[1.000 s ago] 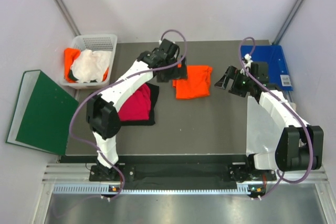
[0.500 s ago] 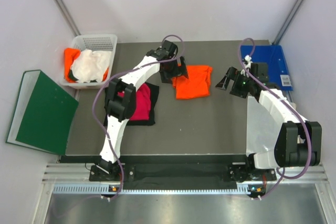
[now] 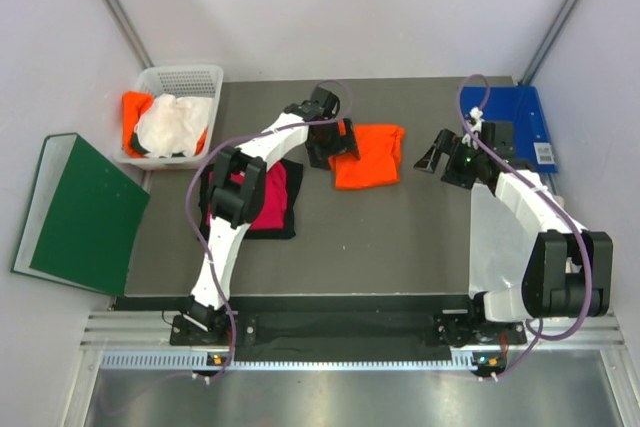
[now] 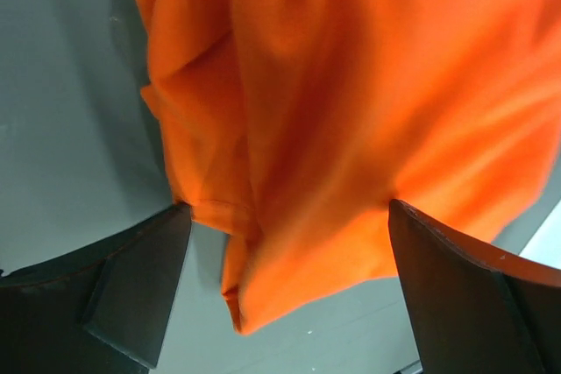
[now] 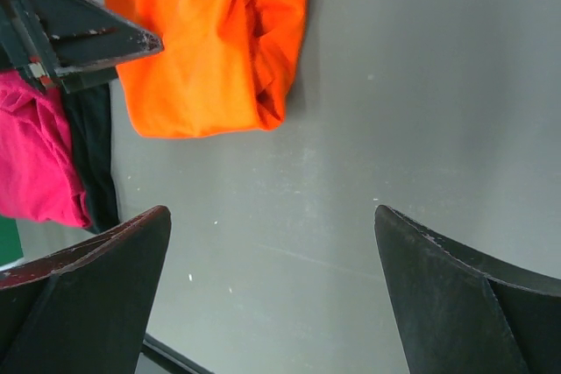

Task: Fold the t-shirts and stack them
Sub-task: Put the neatly folded tshirt into the corner of the board with the left arm

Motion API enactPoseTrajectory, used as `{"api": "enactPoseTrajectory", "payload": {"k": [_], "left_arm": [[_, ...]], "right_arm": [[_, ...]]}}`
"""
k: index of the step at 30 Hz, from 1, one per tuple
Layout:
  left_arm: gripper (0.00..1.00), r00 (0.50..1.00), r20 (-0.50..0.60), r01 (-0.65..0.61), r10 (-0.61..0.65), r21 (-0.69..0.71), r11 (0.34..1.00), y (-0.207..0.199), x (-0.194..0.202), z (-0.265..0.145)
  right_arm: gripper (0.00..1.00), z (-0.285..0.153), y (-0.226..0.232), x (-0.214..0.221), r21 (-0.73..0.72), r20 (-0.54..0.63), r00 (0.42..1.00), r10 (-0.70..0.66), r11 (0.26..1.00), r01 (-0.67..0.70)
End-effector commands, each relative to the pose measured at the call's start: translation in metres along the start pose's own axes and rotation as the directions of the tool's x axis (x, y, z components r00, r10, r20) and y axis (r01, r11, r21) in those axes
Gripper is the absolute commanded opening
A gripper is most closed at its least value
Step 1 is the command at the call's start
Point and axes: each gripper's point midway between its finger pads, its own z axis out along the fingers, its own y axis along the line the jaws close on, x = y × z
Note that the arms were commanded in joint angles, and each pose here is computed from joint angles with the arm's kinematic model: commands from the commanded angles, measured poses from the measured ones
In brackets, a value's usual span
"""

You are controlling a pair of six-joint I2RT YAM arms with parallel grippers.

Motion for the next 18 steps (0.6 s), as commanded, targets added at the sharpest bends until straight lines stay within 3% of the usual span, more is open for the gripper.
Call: {"api": "enactPoseTrajectory", "payload": {"k": [1,5,6,12,15,16,18], "left_arm": [[0.99,1.0,-0.01,0.019,-0.018,0.042,0.999,-0.005,0.0,0.018],[0.93,0.998,-0.053,0.018,-0.015,0.05,0.999,-0.004,0.007,0.034],[0.85,0.996,-0.085,0.025,-0.022,0.037,0.999,0.002,0.015,0.045],[0.64,0.977,-0.212,0.036,-0.03,0.025,0.999,0.012,0.048,0.08],[0.49,0.967,-0.253,0.029,-0.022,0.022,0.999,0.013,0.063,0.09],[0.34,0.964,-0.264,0.029,-0.025,0.014,0.999,0.016,0.067,0.091],[0.14,0.961,-0.275,0.025,-0.022,0.01,1.0,0.018,0.071,0.09]], "right_arm": [[1.0,-0.008,-0.009,-0.018,0.011,0.052,0.999,-0.011,1.0,0.01],[1.0,-0.01,-0.016,-0.016,0.017,0.051,0.999,0.007,1.0,-0.008],[1.0,-0.011,-0.017,-0.016,0.015,0.052,0.999,0.008,1.0,-0.009],[1.0,-0.014,-0.024,-0.015,0.022,0.051,0.999,0.018,1.0,-0.019],[1.0,-0.015,-0.027,-0.014,0.027,0.052,0.998,0.019,0.999,-0.021],[1.0,-0.016,-0.028,-0.014,0.03,0.053,0.998,0.023,0.999,-0.024],[1.0,-0.016,-0.031,-0.013,0.031,0.051,0.998,0.025,0.999,-0.026]]}}
